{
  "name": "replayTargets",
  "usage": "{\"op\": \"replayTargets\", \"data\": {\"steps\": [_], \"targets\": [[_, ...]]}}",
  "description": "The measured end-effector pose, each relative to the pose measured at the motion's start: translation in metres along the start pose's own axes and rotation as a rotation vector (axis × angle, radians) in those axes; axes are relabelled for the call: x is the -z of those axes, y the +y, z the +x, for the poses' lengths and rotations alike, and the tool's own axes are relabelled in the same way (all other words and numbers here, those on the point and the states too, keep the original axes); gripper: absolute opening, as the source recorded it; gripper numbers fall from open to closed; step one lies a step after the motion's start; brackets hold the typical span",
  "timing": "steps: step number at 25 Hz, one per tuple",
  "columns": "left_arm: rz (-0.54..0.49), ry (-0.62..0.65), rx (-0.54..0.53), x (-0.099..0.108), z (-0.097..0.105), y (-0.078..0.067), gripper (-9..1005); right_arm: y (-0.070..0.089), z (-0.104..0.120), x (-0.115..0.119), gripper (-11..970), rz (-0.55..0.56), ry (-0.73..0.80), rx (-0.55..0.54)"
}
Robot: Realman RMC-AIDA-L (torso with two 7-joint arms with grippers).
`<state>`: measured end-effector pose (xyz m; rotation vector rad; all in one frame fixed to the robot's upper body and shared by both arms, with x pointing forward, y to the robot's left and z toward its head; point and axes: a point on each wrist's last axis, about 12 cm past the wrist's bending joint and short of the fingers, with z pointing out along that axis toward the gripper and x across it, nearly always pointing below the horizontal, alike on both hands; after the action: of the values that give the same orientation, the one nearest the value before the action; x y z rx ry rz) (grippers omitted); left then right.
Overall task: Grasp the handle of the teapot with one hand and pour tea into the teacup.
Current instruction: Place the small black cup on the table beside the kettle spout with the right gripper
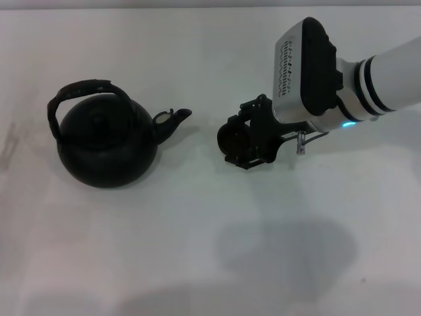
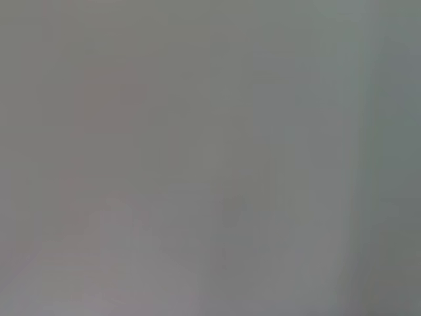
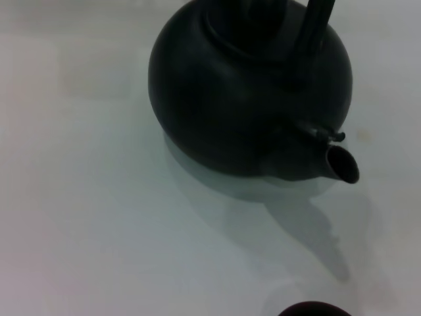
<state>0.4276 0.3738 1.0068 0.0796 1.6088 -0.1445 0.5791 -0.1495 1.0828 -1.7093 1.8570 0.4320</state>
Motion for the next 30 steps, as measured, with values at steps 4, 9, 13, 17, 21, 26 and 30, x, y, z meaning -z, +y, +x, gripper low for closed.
{"op": "replayTargets", "data": {"steps": [4,9,13,17,21,26,30], "targets": [[-0.002,-0.001,0.0,0.0,0.0,0.0,691,-0.001,0.002,0.0,737,0.019,0.0,-0.006],[-0.002,-0.003,-0.001,0.0,-0.001,0.001,690,-0.001,0.005,0.0,739,0.022,0.004,-0.01],[-0.002,-0.004,-0.002,-0.001,-0.001,0.001,690,-0.001,0.01,-0.001,740,0.025,0.013,-0.018],[-0.002,-0.004,0.0,-0.001,-0.001,0.001,690,0.0,0.014,-0.003,741,0.032,0.022,-0.03],[0.001,-0.003,-0.001,-0.001,-0.001,0.0,691,0.001,0.016,-0.005,742,0.036,0.027,-0.028],[0.002,-0.003,-0.001,-0.001,-0.001,0.0,691,0.002,0.016,-0.007,744,0.04,0.02,-0.031],[0.003,-0.002,-0.002,-0.001,-0.001,0.0,691,0.003,0.015,-0.007,745,0.034,0.015,-0.037]]}}
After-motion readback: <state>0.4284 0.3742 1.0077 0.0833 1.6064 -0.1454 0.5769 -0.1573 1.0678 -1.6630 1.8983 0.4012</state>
